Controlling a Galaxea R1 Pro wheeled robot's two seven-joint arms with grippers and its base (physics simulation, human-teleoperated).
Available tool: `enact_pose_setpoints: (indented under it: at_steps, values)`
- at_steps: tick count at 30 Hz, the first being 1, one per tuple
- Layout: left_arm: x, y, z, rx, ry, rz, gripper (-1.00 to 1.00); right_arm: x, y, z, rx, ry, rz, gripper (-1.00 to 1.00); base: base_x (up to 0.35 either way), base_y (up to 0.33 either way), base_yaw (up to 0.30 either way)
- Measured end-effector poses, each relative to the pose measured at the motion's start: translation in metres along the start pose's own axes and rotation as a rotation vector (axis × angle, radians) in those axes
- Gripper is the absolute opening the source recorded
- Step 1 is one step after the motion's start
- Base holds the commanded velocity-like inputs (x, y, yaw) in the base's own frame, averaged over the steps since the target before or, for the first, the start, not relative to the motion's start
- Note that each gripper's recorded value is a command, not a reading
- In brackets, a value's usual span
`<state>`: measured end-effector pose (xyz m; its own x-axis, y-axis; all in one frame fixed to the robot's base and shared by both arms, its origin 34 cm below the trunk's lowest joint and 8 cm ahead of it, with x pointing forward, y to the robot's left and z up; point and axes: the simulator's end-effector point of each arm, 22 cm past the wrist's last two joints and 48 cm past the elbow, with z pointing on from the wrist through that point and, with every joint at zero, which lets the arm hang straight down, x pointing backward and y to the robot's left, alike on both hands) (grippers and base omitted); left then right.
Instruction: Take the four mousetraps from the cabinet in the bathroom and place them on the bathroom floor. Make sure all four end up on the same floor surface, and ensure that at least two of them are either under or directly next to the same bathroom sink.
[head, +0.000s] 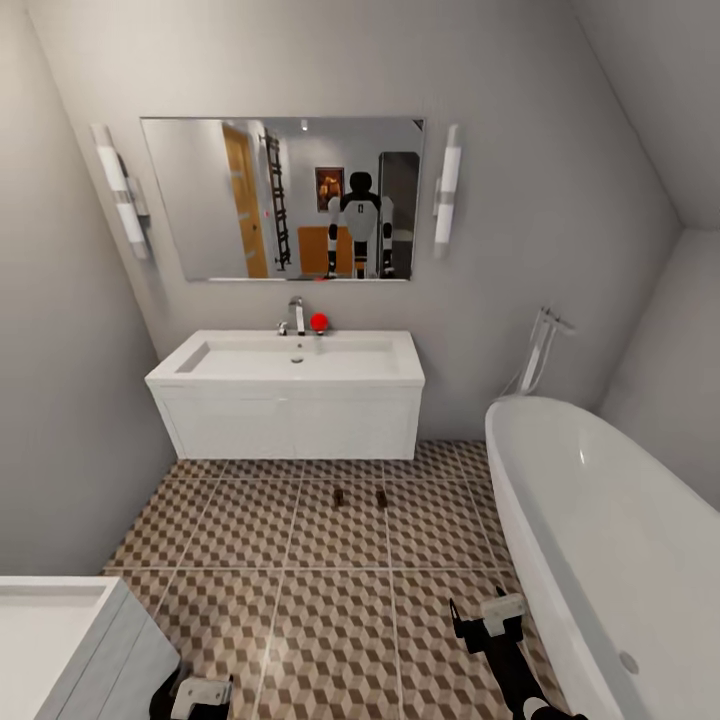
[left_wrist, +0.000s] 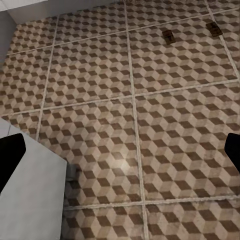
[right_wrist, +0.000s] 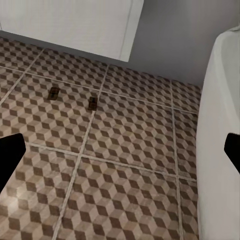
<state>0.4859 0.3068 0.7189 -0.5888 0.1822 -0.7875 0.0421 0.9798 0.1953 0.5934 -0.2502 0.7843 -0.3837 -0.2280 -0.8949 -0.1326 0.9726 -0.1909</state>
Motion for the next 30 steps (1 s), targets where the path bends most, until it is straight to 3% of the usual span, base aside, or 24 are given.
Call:
enact_pose_setpoints:
  at_steps: [20,30]
  values:
    - [-0.013,0.002,0.0,-0.005,-0.028,-0.003,1.0,-0.014,-0.003,0.0,0.006,-0.025,-0.001,1.0,0.0,0.0,0.0]
    - [-0.015,-0.01,0.0,0.003,-0.03,-0.015,1.0,-0.016,-0.001,0.001,0.033,-0.024,0.008,1.0,0.0,0.0,0.0]
